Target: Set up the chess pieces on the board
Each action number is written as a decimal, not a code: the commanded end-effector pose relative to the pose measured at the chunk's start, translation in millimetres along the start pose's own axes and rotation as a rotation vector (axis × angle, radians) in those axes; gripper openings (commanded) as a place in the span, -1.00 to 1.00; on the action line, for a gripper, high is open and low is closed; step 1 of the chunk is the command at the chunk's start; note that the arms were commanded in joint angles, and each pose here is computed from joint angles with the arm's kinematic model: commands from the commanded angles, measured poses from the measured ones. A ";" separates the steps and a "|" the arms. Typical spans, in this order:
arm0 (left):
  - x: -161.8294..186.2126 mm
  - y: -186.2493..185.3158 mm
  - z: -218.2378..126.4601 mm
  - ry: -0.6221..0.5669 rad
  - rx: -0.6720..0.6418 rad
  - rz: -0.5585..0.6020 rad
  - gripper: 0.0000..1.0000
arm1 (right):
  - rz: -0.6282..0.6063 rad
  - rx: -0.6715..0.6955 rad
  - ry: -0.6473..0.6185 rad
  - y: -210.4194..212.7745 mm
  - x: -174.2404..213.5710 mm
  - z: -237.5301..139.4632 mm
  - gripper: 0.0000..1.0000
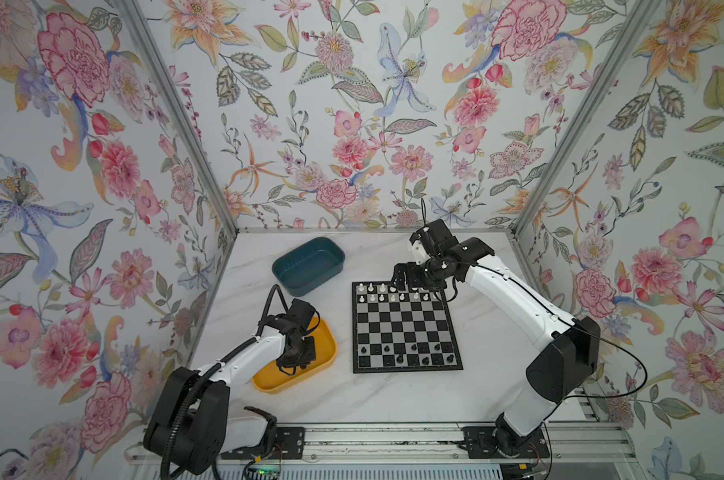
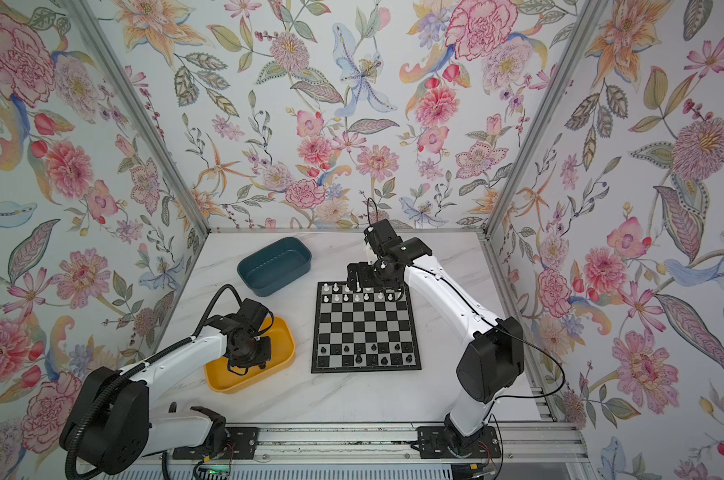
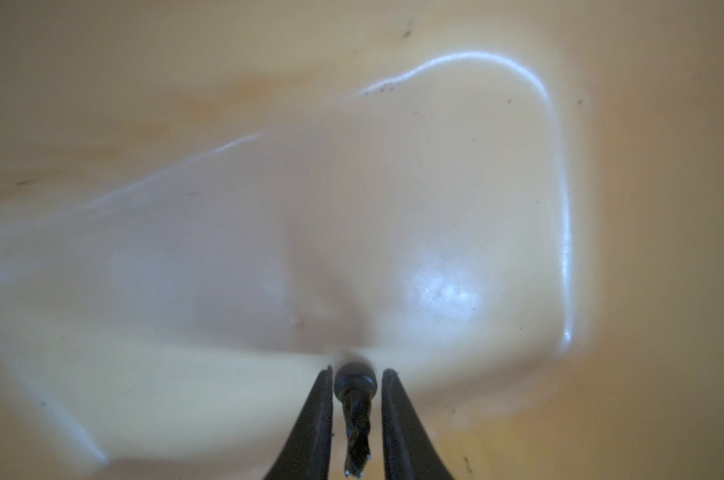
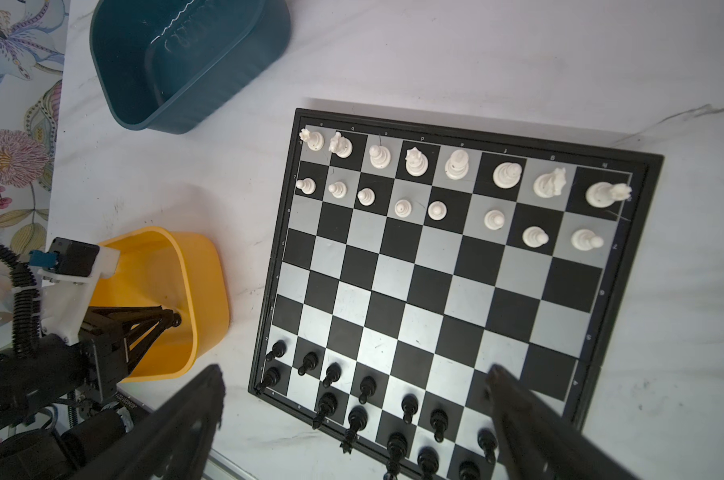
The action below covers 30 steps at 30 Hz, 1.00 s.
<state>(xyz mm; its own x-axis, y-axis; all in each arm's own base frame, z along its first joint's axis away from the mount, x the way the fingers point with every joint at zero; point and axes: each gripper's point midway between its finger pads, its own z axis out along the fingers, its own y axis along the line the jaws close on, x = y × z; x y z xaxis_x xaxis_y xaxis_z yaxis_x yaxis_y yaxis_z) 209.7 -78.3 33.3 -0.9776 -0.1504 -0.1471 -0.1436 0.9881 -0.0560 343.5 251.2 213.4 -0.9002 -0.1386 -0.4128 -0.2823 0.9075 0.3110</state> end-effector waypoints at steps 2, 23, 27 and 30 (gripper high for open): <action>13.1 8.7 3.5 0.053 -0.021 0.004 -0.56 | 0.001 0.007 -0.013 0.1 3.8 -7.6 0.98; 0.5 8.5 -8.6 0.014 -0.034 0.010 -0.89 | 0.004 0.011 -0.015 -1.5 11.2 -11.7 0.98; -9.5 6.1 -20.0 -0.003 -0.042 0.030 -0.92 | 0.007 0.008 -0.015 -1.0 12.5 -11.5 0.98; -17.5 5.2 -29.5 -0.017 -0.050 0.044 -0.92 | 0.010 0.006 -0.017 -0.7 13.7 -11.2 0.98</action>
<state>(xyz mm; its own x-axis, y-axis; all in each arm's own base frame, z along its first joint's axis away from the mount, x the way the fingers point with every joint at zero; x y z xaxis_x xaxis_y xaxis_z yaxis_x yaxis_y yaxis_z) 217.9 -78.6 54.8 -0.9781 -0.1285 -0.1638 -0.1223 0.9913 -0.0477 333.3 246.2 209.3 -0.9036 -0.1360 -0.4063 -0.2744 0.9120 0.3049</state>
